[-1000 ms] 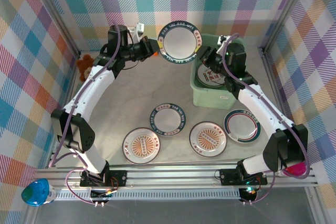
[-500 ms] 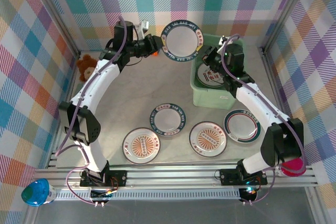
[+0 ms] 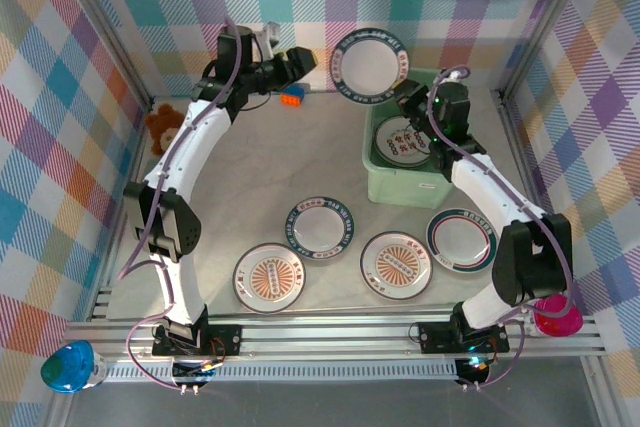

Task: Place the plates into the plastic bin on the countertop

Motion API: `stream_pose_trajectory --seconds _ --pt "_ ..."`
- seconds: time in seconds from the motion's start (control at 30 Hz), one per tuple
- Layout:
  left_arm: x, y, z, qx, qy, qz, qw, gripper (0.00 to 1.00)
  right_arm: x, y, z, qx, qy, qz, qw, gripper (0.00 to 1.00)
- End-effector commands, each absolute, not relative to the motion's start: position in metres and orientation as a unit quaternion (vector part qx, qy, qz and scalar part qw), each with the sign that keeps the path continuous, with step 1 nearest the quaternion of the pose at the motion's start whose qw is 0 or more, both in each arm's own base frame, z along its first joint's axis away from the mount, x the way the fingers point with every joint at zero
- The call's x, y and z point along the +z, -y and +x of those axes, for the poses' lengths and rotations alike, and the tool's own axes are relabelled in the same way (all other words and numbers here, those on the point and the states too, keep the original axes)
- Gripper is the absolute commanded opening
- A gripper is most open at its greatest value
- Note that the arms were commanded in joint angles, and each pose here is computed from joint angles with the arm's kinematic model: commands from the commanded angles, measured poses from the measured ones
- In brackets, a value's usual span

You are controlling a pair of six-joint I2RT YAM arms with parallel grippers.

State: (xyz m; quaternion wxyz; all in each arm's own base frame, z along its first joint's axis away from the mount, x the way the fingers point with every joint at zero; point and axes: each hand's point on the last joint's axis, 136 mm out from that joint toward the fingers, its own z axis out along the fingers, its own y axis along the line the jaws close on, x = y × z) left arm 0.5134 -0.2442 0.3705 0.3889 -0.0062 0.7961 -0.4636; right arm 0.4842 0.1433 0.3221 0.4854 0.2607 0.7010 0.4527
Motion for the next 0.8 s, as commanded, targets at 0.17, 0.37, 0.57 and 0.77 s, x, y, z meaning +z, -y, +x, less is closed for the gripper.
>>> stream_pose_trajectory --seconds 0.17,0.37,0.57,0.77 --pt "0.337 0.22 0.545 -0.426 -0.813 -0.042 0.395 0.67 0.317 -0.072 0.455 0.347 -0.668 0.37 0.545 0.0" --pt "0.301 0.211 0.545 -0.396 -0.84 -0.05 0.368 0.67 0.292 -0.042 0.435 0.292 -0.652 0.426 0.555 0.0" --pt "0.28 0.194 0.537 -0.371 -0.857 -0.065 0.352 0.67 0.257 -0.043 0.445 0.249 -0.693 0.442 0.512 0.0" --pt "0.271 0.187 0.531 -0.351 -0.868 -0.065 0.346 0.67 0.217 -0.039 0.446 0.22 -0.695 0.51 0.457 0.0"
